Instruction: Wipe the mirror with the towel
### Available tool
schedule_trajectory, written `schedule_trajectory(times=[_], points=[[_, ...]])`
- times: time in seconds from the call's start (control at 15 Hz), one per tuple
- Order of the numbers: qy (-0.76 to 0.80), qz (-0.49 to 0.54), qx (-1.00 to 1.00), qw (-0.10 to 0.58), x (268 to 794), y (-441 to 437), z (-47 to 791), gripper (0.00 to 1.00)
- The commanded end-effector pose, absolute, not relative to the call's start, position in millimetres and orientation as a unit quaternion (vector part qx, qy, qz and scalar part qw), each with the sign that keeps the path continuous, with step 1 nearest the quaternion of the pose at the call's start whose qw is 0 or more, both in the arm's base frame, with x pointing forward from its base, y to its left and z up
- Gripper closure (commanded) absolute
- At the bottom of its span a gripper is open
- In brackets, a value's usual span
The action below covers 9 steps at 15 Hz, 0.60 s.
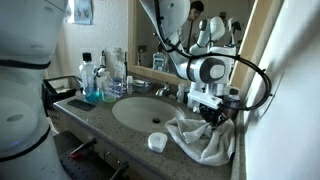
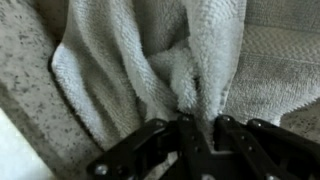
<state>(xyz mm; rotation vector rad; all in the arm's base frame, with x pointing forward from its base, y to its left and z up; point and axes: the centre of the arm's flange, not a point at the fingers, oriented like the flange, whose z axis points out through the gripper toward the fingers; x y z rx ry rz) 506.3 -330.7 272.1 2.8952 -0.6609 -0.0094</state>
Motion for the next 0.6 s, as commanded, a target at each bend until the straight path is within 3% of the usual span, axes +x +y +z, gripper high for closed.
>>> schedule_trajectory(times=[0.0,0.53], points=[[-0.252,-0.016,0.964,0.088,494,-328,281,0.93],[-0.403,-0.074,0.908,0.091,448,-321,348,0.91]])
